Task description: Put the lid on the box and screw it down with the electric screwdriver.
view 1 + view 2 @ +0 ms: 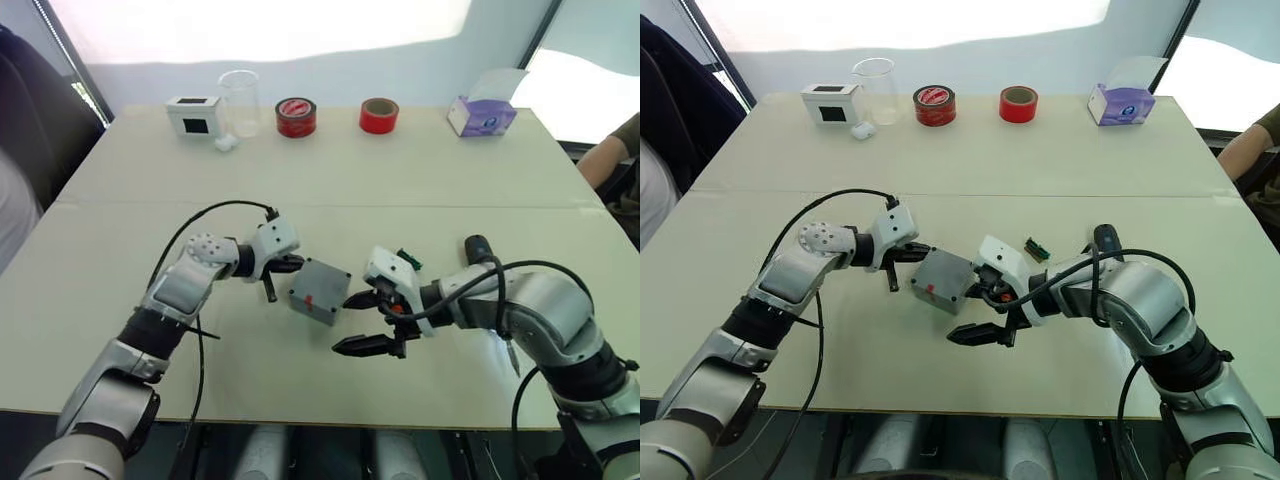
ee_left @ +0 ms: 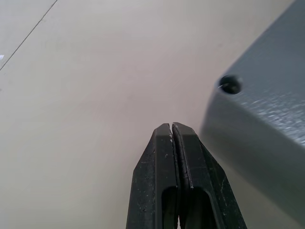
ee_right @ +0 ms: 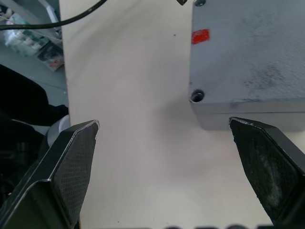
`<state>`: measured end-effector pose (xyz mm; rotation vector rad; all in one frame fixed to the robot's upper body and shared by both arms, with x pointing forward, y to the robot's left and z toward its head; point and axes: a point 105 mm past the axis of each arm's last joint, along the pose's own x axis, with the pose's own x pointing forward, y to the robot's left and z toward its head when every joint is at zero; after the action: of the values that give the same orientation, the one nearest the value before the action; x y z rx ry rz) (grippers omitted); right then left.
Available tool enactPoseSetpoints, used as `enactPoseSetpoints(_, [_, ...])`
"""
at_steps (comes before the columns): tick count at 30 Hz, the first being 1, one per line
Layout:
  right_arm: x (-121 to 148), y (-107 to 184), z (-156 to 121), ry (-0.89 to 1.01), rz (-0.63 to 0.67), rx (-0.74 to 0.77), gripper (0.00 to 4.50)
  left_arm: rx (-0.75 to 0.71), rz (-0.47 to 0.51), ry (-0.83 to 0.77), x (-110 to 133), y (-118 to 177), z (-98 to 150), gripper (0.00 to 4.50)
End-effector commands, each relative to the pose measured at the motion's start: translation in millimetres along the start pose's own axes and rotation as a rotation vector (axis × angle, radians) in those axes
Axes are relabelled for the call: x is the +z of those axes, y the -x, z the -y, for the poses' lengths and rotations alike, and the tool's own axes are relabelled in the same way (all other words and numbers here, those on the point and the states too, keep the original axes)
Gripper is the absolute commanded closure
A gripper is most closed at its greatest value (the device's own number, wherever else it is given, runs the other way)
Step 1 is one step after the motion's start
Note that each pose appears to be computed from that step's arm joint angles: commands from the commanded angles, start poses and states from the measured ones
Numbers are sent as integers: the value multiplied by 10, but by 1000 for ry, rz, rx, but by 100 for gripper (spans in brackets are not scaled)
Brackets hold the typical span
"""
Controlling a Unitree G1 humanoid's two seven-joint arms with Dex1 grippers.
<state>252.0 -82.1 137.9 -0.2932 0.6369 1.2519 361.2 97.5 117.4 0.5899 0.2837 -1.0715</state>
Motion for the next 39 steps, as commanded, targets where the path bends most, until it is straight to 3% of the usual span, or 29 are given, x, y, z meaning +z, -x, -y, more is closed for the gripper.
enactPoseSetpoints(1, [77, 220, 154, 123, -6, -113, 2, 43, -33, -46, -38, 262, -82, 450])
enactPoseSetpoints(4, [93, 255, 323, 172, -3, -176, 2, 5, -52, -36, -98, 381, 57, 450])
enactPoseSetpoints(7, [69, 212, 508, 256, -23, -217, 2, -100, -70, -17, -122, 480, 379, 450])
enactPoseSetpoints(13, [87, 71, 639, 355, -27, -162, 2, -189, -57, 50, -87, 493, 745, 450])
enactPoseSetpoints(19, [152, -41, 577, 421, -11, -75, 2, -138, -40, 80, -77, 384, 708, 450])
enactPoseSetpoints(24, [151, -86, 341, 391, 1, 49, 2, 13, -16, 108, -120, 220, 377, 450])
enactPoseSetpoints(28, [118, -70, 250, 371, 3, 53, 2, 25, 27, 103, -10, 204, 304, 450])
enactPoseSetpoints(39, [72, -41, 173, 301, 21, -23, 2, -25, 23, 84, 16, 205, 355, 450])
